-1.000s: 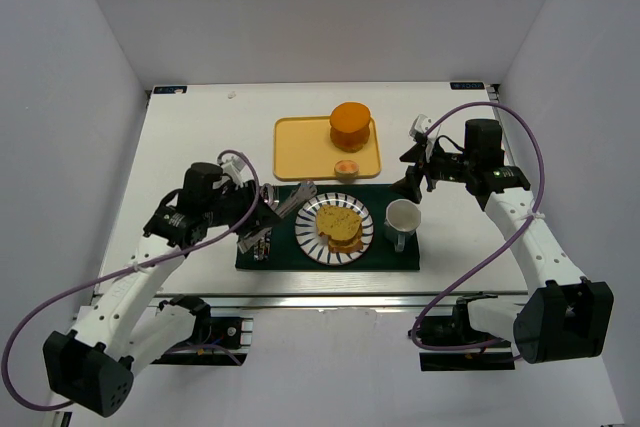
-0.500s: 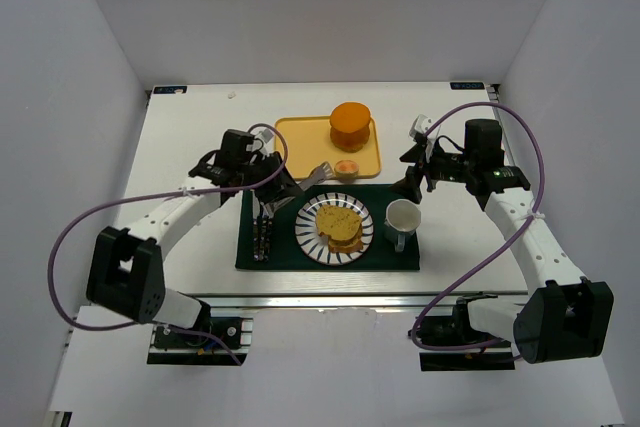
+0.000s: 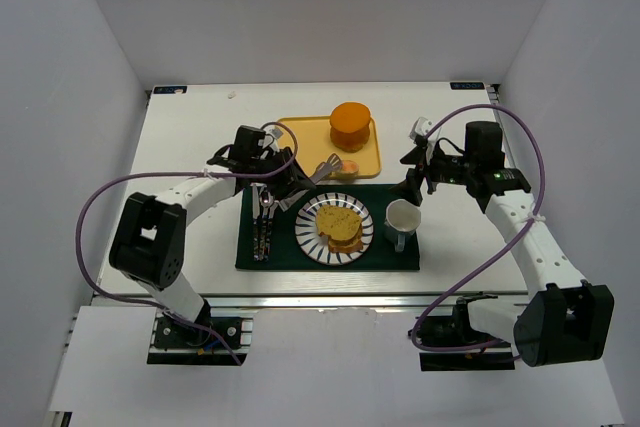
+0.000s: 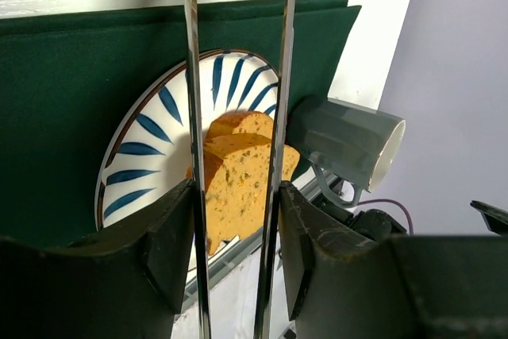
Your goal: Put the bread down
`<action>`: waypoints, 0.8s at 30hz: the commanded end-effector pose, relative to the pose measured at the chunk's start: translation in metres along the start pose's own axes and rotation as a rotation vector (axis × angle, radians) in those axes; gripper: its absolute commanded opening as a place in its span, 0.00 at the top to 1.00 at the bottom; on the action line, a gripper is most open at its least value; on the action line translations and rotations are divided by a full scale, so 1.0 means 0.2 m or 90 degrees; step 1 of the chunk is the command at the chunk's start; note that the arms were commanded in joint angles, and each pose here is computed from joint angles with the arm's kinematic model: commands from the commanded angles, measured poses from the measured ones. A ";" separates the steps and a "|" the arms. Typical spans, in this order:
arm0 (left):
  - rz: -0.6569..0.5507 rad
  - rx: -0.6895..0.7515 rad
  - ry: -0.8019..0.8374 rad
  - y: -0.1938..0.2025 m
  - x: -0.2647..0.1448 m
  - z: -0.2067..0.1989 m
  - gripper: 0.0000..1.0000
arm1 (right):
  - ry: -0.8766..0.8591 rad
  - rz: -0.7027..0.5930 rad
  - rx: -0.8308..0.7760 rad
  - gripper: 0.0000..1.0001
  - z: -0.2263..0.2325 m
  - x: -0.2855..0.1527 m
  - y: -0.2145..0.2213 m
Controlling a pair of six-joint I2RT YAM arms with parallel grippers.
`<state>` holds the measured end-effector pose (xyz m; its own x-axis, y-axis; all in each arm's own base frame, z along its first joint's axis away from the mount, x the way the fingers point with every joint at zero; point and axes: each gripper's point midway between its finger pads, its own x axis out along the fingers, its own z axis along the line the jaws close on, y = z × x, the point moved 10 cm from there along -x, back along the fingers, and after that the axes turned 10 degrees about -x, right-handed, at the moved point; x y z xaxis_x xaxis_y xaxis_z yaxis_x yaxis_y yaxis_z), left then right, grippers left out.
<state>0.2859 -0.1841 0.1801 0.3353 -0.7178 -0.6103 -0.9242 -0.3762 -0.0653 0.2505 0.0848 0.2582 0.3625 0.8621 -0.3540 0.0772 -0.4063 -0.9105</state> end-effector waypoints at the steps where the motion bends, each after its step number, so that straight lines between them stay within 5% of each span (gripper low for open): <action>1: 0.005 0.026 0.057 -0.03 -0.01 -0.10 0.46 | 0.000 -0.006 -0.006 0.11 0.01 -0.02 -0.01; 18: 0.044 0.009 0.076 -0.06 0.05 -0.10 0.49 | 0.000 -0.009 -0.004 0.11 0.02 -0.02 0.00; 24: 0.049 0.005 0.087 -0.07 0.06 -0.10 0.74 | 0.000 -0.010 -0.005 0.11 0.01 -0.02 -0.01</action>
<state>0.2998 -0.1953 0.1700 0.2688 -0.7783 -0.5675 -0.9418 -0.3358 0.0144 0.2495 0.0832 0.2555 0.3633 0.8597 -0.3592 0.0657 -0.4082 -0.9105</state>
